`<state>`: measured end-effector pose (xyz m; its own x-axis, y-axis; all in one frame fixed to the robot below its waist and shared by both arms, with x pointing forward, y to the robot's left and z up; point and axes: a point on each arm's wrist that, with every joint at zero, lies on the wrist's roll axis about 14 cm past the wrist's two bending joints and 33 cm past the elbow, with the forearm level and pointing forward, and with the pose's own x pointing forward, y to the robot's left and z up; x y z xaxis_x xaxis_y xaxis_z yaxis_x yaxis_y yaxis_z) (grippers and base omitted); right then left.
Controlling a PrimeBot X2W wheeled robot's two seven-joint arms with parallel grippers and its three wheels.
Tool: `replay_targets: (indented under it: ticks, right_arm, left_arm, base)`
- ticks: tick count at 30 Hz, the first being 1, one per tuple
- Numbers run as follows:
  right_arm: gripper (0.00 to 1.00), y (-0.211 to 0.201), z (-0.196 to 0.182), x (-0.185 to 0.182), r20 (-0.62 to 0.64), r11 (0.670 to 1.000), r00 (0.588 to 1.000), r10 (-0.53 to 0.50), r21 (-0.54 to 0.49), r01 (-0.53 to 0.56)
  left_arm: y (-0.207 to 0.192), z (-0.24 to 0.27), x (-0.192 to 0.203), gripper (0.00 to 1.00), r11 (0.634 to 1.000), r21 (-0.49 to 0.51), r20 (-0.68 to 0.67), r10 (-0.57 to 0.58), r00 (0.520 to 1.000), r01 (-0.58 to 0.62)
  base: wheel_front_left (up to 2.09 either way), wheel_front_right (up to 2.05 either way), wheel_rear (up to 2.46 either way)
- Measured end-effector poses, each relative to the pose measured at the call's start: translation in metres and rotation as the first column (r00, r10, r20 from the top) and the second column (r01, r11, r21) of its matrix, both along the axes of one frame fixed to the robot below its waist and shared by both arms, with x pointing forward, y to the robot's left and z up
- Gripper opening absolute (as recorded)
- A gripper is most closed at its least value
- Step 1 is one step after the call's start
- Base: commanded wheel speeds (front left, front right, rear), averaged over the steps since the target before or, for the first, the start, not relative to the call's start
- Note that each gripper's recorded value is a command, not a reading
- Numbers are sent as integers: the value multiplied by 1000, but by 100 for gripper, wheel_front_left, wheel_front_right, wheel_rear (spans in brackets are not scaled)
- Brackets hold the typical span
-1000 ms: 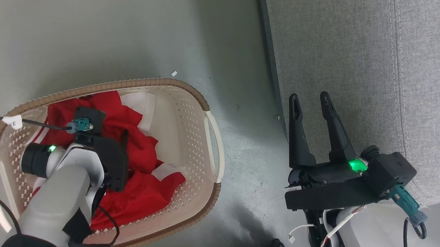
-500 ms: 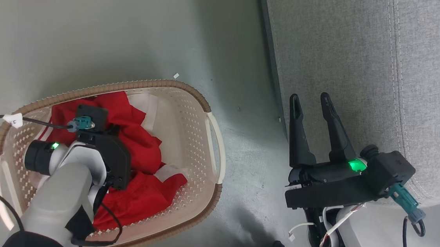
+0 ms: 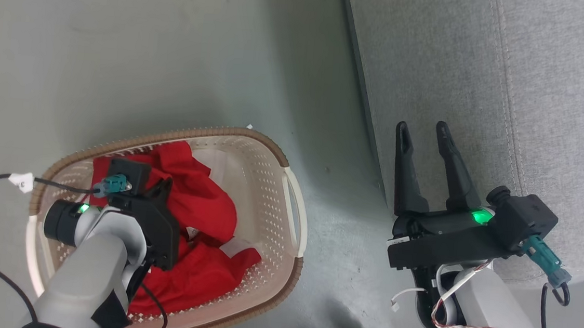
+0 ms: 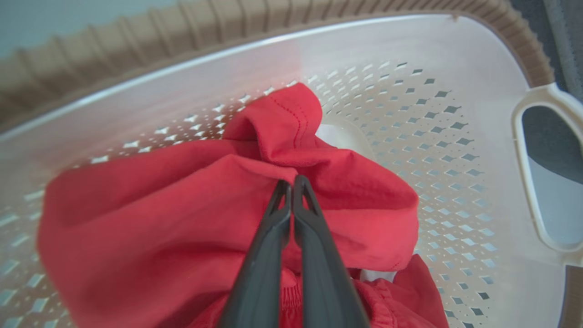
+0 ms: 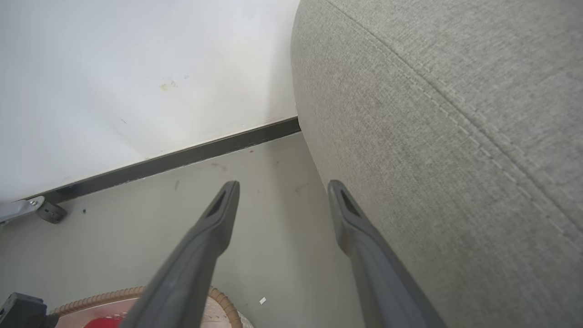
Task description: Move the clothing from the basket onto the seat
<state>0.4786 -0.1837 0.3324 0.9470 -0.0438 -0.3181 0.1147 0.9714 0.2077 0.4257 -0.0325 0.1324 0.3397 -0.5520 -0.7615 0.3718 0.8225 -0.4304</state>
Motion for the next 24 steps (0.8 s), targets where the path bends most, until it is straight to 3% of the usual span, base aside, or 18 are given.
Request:
replay_targets:
  ticks: [24]
  right_arm:
    - [100, -9, 77, -3, 160, 999, 987, 13, 33, -18]
  left_arm:
    - [25, 113, 1, 0, 994, -83, 250, 84, 965, -65]
  base:
    - [0, 0, 0]
